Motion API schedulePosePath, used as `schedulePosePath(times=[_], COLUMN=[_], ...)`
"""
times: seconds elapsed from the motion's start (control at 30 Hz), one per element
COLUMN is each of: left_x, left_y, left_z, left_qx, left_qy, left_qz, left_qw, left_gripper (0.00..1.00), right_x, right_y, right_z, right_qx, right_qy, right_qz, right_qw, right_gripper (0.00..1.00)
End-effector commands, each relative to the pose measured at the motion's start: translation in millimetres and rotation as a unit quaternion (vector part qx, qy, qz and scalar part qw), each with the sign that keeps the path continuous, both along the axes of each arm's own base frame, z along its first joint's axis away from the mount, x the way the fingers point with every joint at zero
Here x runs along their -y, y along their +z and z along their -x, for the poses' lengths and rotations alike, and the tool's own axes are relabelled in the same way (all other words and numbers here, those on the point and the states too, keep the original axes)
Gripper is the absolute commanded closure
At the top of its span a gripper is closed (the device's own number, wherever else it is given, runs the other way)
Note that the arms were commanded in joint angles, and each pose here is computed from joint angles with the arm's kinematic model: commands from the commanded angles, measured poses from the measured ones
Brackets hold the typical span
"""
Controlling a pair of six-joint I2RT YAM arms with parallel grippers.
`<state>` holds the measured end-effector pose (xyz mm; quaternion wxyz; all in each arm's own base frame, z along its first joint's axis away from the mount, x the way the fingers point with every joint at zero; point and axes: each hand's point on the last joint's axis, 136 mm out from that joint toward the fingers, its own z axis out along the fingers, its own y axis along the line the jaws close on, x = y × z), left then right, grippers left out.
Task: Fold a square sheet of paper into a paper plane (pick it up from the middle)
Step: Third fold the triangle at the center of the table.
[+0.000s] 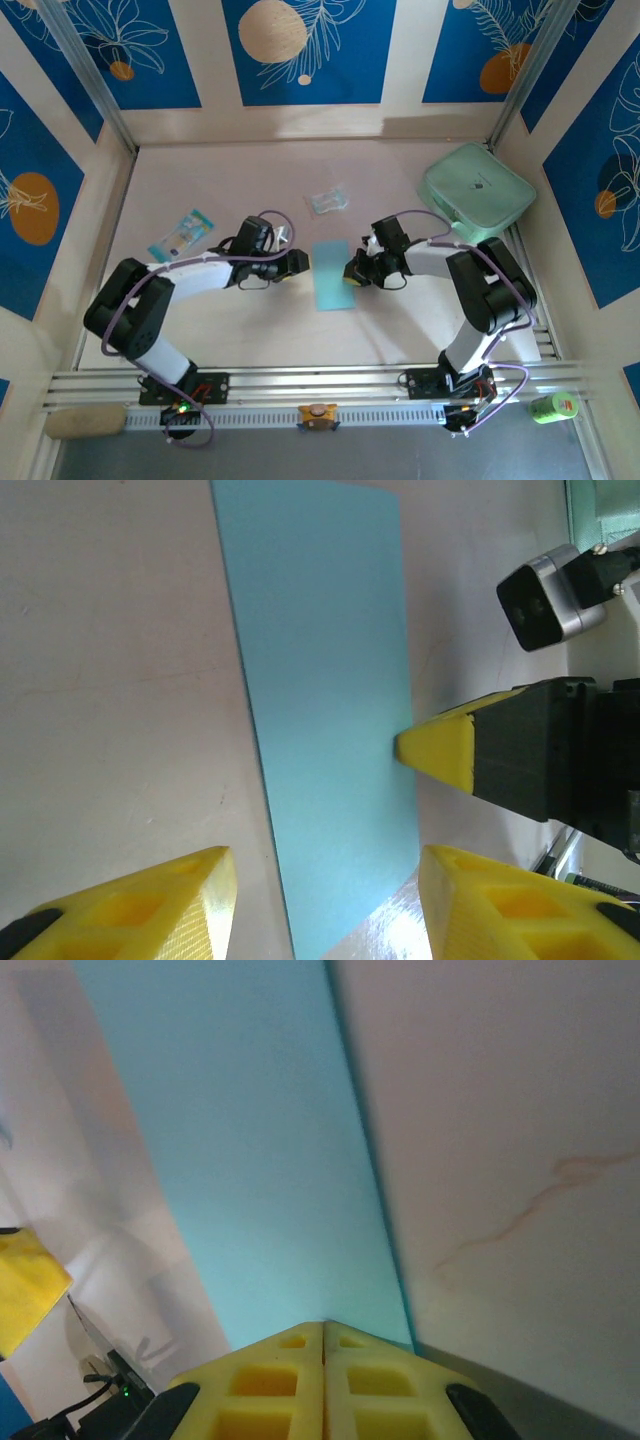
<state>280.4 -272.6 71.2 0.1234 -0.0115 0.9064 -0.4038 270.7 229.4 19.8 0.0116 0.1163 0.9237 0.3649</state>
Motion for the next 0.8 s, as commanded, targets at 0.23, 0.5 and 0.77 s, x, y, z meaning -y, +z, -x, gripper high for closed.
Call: schedulePosePath(times=[0.23,0.5,0.77], left_x=[17,29,37], left_y=[-9,-25,-34], left_z=[-8,-9,-6], left_qx=[-0.030,-0.058,-0.075], left_qy=[-0.015,-0.019,-0.028], left_qz=[0.011,0.006,0.007], left_qw=[0.999,0.998,0.997], left_gripper=[0.49,0.54,0.59], right_x=[8,9,12], right_y=[-21,-24,-27], right_z=[27,29,28], right_qx=[-0.051,-0.054,-0.059], right_qy=[0.003,0.001,-0.004], right_qz=[-0.029,-0.029,-0.023], right_qw=[0.998,0.998,0.998], right_gripper=[0.94,0.94,0.94])
